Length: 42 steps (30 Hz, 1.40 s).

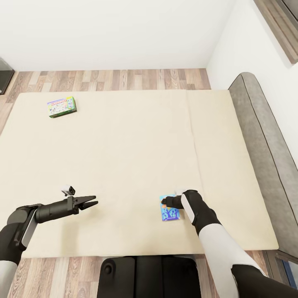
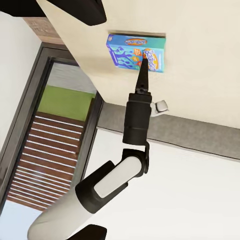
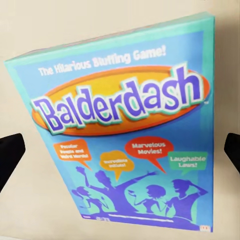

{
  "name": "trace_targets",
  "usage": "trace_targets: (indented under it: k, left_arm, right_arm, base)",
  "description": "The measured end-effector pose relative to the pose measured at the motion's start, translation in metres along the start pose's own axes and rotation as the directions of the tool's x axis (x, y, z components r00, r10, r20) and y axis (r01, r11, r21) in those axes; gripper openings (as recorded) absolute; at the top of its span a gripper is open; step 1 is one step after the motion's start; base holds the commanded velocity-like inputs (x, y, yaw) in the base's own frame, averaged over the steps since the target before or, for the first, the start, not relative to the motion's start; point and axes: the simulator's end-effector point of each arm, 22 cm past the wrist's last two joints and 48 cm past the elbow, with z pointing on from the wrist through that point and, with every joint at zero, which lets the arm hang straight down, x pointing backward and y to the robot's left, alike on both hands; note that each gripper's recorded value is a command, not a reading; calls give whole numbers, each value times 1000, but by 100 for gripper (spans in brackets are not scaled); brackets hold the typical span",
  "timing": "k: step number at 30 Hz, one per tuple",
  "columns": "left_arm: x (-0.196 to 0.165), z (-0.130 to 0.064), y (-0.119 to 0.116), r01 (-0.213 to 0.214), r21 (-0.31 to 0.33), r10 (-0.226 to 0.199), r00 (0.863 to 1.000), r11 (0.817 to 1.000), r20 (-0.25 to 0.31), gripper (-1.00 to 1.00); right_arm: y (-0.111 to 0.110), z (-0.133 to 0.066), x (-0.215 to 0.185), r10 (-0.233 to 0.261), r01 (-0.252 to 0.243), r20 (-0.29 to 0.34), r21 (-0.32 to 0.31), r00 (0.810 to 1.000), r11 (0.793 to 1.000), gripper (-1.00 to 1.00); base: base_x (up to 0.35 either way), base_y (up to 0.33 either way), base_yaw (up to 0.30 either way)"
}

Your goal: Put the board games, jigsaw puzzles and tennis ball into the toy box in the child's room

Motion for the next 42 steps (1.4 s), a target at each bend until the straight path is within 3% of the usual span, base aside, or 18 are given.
trace_targets:
  k: [42]
  left_arm:
    - [0, 0, 0, 0, -1, 0, 1000, 1000, 0, 100]
  right_arm:
    - [-2, 0, -2, -6, 6, 8, 7, 1000, 1000, 100]
  base:
    - [0, 0, 0]
